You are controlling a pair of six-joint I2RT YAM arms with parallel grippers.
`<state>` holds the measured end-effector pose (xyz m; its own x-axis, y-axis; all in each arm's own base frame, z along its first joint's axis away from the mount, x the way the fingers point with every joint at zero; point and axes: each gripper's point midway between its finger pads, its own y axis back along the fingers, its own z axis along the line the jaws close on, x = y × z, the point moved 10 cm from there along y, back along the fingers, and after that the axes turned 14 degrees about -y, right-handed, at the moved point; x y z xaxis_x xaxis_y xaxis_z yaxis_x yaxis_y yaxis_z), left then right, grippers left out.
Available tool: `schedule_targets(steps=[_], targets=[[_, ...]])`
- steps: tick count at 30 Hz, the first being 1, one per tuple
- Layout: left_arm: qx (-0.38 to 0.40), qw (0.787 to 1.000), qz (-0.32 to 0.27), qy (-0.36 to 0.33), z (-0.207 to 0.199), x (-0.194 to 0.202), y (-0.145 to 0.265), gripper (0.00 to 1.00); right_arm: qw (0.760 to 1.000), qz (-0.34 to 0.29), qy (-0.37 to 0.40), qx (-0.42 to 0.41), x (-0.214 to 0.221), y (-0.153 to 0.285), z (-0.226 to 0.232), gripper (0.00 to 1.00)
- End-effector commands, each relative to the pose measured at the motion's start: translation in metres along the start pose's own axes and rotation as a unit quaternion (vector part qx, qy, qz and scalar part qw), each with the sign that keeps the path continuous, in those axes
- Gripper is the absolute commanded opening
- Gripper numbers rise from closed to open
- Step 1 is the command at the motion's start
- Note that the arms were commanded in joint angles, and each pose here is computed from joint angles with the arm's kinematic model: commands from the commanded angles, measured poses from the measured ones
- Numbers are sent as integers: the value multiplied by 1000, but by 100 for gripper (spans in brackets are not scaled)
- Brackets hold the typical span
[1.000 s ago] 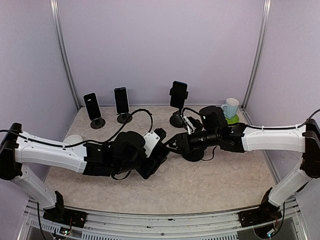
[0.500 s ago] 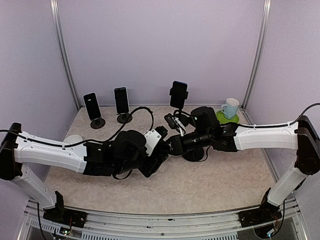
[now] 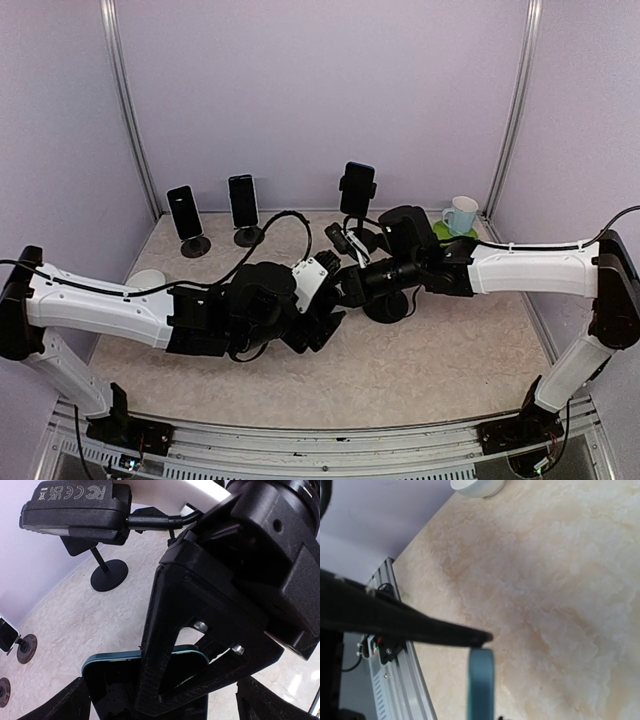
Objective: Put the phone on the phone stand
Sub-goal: Pass from the right arm to the left
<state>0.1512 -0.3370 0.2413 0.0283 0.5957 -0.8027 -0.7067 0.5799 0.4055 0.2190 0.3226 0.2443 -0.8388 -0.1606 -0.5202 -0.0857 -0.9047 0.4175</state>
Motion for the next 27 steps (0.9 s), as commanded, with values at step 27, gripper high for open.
schedule_targets(steps=[27], targets=[[396,903,-152,71,30,2,13,89,943,34,309,-115,-4,108,69,0]])
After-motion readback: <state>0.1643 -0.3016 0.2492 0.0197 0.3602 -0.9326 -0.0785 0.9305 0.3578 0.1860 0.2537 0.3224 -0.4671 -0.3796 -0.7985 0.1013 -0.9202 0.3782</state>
